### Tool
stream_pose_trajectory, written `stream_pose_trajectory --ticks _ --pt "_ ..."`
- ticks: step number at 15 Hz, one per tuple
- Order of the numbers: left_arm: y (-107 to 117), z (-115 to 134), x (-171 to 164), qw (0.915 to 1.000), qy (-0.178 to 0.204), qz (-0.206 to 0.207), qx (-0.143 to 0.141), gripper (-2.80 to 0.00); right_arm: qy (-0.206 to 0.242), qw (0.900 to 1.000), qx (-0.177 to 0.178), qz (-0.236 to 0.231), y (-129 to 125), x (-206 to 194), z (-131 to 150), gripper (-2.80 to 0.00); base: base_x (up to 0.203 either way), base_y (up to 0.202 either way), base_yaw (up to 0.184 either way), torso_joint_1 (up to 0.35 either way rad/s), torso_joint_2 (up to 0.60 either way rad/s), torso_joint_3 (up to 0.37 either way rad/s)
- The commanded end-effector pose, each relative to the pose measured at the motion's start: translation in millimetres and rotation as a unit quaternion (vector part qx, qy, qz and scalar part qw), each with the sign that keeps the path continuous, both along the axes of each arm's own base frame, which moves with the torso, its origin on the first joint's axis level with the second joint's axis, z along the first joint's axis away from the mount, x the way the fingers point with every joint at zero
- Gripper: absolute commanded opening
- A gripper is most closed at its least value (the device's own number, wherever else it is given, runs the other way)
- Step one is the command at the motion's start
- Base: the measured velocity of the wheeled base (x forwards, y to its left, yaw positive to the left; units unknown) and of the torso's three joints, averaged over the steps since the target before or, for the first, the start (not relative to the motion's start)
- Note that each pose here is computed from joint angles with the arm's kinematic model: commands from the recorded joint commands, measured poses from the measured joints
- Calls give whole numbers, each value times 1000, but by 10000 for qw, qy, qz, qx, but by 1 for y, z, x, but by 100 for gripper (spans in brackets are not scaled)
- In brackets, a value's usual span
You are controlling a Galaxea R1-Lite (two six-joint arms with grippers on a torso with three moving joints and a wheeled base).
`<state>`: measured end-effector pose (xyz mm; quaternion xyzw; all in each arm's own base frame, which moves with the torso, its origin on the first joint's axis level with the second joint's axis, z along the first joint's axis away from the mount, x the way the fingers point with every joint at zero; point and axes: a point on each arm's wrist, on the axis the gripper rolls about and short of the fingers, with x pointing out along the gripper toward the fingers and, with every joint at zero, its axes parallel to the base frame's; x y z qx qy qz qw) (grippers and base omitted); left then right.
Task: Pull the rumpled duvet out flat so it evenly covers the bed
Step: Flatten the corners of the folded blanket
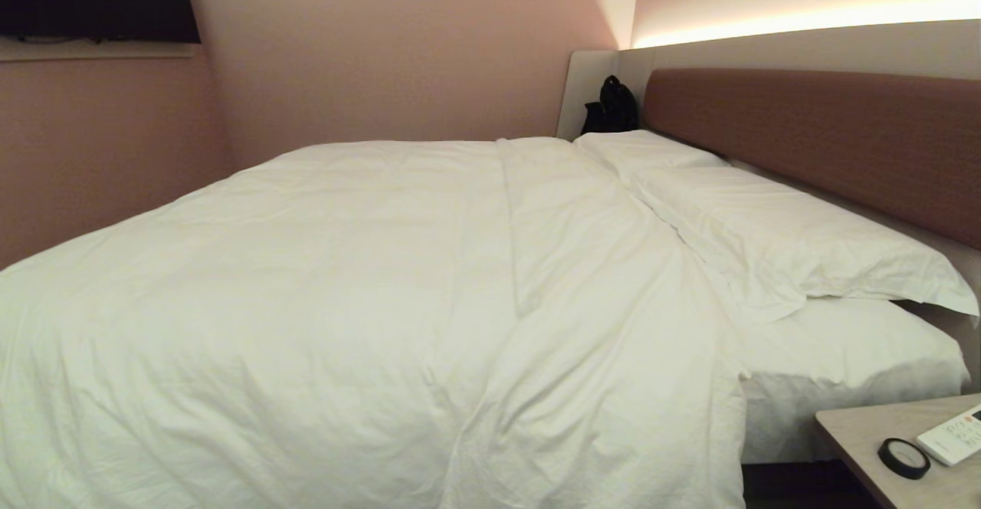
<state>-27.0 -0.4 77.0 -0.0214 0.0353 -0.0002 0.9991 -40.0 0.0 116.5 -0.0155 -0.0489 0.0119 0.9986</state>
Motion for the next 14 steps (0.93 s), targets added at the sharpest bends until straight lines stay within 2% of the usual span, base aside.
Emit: stream_pose_trajectory --ticks 1,6,9,11,14 --pt "0 0 0 10000 0 3 -11 -280 222 9998 -4 20 0 -2 5 -280 0 0 0 0 0 0" --pt "0 0 0 10000 0 2 -3 -280 400 9992 4 57 0 5 31 -280 0 0 0 0 0 0" --pt "0 0 0 10000 0 2 -3 -280 631 9979 52 107 0 23 47 -280 0 0 0 0 0 0" --pt "0 0 0 10000 0 2 -3 -280 691 9972 201 205 1 36 56 -280 0 0 0 0 0 0" --pt "0 0 0 10000 0 3 -11 -280 1076 9917 579 403 2 63 71 -280 0 0 0 0 0 0"
